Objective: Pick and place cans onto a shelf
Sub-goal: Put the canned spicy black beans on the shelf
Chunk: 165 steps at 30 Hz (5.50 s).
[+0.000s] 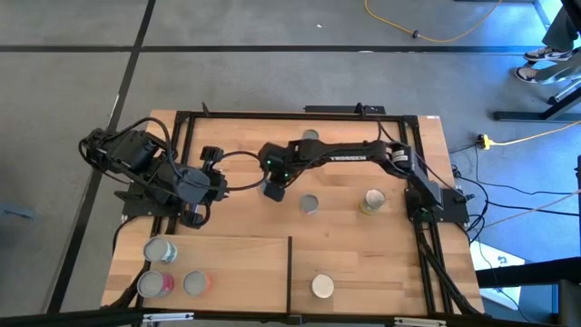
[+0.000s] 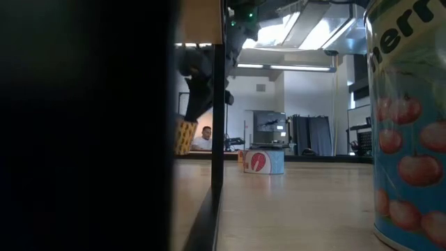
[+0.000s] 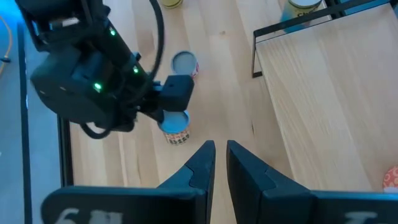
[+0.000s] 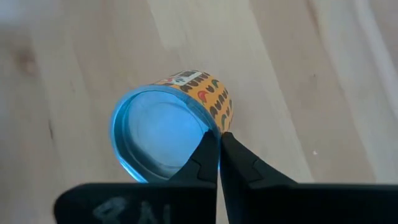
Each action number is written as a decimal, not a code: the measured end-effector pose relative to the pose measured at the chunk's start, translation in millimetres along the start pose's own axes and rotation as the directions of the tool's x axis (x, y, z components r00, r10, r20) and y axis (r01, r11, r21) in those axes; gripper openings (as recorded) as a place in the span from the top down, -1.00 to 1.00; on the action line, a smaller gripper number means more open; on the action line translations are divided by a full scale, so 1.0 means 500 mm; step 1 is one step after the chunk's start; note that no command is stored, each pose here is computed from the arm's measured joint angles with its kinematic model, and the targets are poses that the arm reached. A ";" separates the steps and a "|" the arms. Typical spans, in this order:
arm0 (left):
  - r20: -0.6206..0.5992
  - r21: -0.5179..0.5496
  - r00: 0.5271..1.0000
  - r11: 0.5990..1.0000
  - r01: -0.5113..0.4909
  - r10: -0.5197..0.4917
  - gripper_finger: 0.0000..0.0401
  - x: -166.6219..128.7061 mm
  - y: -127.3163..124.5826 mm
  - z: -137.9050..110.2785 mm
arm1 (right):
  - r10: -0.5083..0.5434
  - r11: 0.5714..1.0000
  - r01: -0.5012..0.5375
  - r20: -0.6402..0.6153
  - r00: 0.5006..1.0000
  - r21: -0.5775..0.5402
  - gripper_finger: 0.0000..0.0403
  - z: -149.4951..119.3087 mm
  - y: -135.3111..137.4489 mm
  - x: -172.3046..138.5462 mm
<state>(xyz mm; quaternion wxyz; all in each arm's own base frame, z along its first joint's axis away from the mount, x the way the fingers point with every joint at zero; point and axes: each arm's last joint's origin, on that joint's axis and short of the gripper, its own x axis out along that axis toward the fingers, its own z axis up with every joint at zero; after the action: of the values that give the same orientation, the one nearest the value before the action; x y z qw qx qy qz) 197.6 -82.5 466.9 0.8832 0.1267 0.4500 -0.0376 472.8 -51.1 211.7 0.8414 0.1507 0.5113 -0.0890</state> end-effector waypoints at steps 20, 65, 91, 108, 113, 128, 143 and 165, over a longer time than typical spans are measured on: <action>0.000 0.000 1.000 1.000 0.001 -0.001 0.84 0.000 0.000 0.000 | -0.011 1.000 0.011 -0.035 0.999 0.001 0.86 -0.007 -0.008 0.019; 0.000 -0.003 1.000 1.000 0.004 -0.004 0.84 0.000 0.000 0.000 | 0.015 0.999 -0.016 -0.039 0.999 -0.040 0.82 -0.007 -0.006 0.018; 0.000 0.000 1.000 1.000 0.003 -0.003 0.84 0.000 0.000 0.000 | 0.047 0.966 0.009 -0.211 0.976 0.258 0.82 -0.038 -0.011 0.019; 0.000 0.000 1.000 1.000 0.003 -0.003 0.84 0.000 0.000 0.000 | 0.009 0.961 0.058 -0.241 0.970 0.270 0.89 -0.045 -0.015 0.018; 0.000 0.000 1.000 1.000 0.003 -0.003 0.84 0.000 0.000 0.000 | 0.009 0.966 0.054 -0.241 0.970 0.252 0.79 -0.045 -0.015 0.018; -0.004 0.011 1.000 1.000 0.003 -0.003 0.84 0.000 0.000 -0.001 | 0.132 0.988 -0.114 -0.173 0.976 0.108 0.72 0.017 0.004 -0.070; -0.012 0.315 1.000 0.949 0.031 -0.029 0.84 0.001 -0.002 -0.001 | 0.294 0.952 -0.291 0.021 0.956 -0.094 0.72 0.017 0.059 -0.395; 0.038 0.558 0.995 0.828 0.053 -0.089 0.84 0.296 0.108 -0.015 | 0.390 0.901 -0.221 0.476 0.788 -0.373 0.72 -0.227 0.079 -0.861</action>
<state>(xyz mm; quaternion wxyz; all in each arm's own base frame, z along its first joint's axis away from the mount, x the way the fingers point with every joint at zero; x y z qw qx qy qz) 289.0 -21.3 353.8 0.8197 0.3602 0.3962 -0.2037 191.6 23.4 551.2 0.9665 0.0725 0.2293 0.0893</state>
